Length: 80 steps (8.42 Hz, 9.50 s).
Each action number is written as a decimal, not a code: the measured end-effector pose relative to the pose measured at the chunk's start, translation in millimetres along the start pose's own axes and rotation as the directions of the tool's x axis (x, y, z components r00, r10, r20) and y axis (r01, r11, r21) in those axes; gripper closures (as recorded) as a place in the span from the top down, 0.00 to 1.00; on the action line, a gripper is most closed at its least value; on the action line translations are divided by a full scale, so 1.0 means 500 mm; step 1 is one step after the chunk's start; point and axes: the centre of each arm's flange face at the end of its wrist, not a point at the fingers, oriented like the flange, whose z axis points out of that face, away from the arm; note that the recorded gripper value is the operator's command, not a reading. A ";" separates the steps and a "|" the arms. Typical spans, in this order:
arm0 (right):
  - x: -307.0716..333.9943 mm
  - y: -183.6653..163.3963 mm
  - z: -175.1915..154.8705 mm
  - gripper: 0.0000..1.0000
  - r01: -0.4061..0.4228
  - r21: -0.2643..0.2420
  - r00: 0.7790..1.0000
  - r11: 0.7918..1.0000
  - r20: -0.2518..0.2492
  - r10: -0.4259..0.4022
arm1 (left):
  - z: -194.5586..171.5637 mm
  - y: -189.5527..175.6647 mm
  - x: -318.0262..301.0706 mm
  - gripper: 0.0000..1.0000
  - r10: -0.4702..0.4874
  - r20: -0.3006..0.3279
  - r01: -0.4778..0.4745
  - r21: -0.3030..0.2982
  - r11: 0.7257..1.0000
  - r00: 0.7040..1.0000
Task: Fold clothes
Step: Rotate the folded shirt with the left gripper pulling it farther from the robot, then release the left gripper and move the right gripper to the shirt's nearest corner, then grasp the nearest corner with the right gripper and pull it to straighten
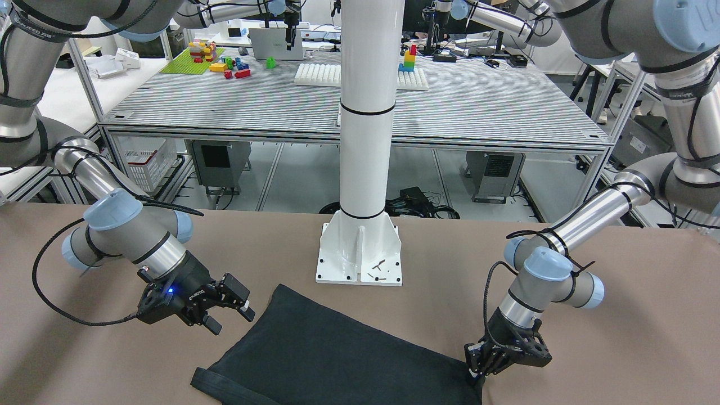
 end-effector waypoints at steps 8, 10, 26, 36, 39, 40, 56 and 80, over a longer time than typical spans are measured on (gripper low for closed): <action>0.002 -0.008 -0.007 0.94 0.001 0.014 1.000 1.000 0.001 -0.001 | 0.077 -0.266 0.241 0.00 0.001 0.156 -0.025 0.155 0.988 0.988; 0.005 -0.013 -0.012 0.94 -0.001 0.028 1.000 1.000 -0.003 0.001 | 0.140 -0.371 0.323 0.00 -0.028 0.176 -0.009 0.204 0.979 0.984; -0.023 0.003 0.077 0.94 0.330 0.037 0.922 0.943 -0.225 -0.314 | 0.100 -0.635 0.503 0.95 0.005 0.118 -0.047 0.354 0.934 0.993; -0.069 0.247 0.304 0.72 0.561 -0.151 0.672 0.814 -0.491 -0.554 | 0.091 -0.642 0.473 0.95 0.000 0.128 -0.047 0.358 0.933 0.992; -0.053 0.255 0.307 0.45 0.567 -0.156 0.656 0.809 -0.508 -0.558 | 0.097 -0.641 0.463 0.95 -0.003 0.135 -0.046 0.356 0.933 0.991; -0.048 0.256 0.306 0.45 0.567 -0.157 0.654 0.809 -0.512 -0.557 | 0.099 -0.640 0.459 0.95 -0.003 0.137 -0.046 0.355 0.934 0.991; -0.031 0.307 0.332 0.31 0.599 -0.153 0.615 0.786 -0.540 -0.574 | 0.114 -0.634 0.449 0.95 -0.002 0.145 -0.049 0.347 0.937 0.989; 0.225 0.250 0.031 0.94 -0.273 -0.104 0.961 0.956 0.002 0.275 | 0.138 -0.625 0.419 0.95 0.011 0.180 -0.077 0.365 0.928 0.984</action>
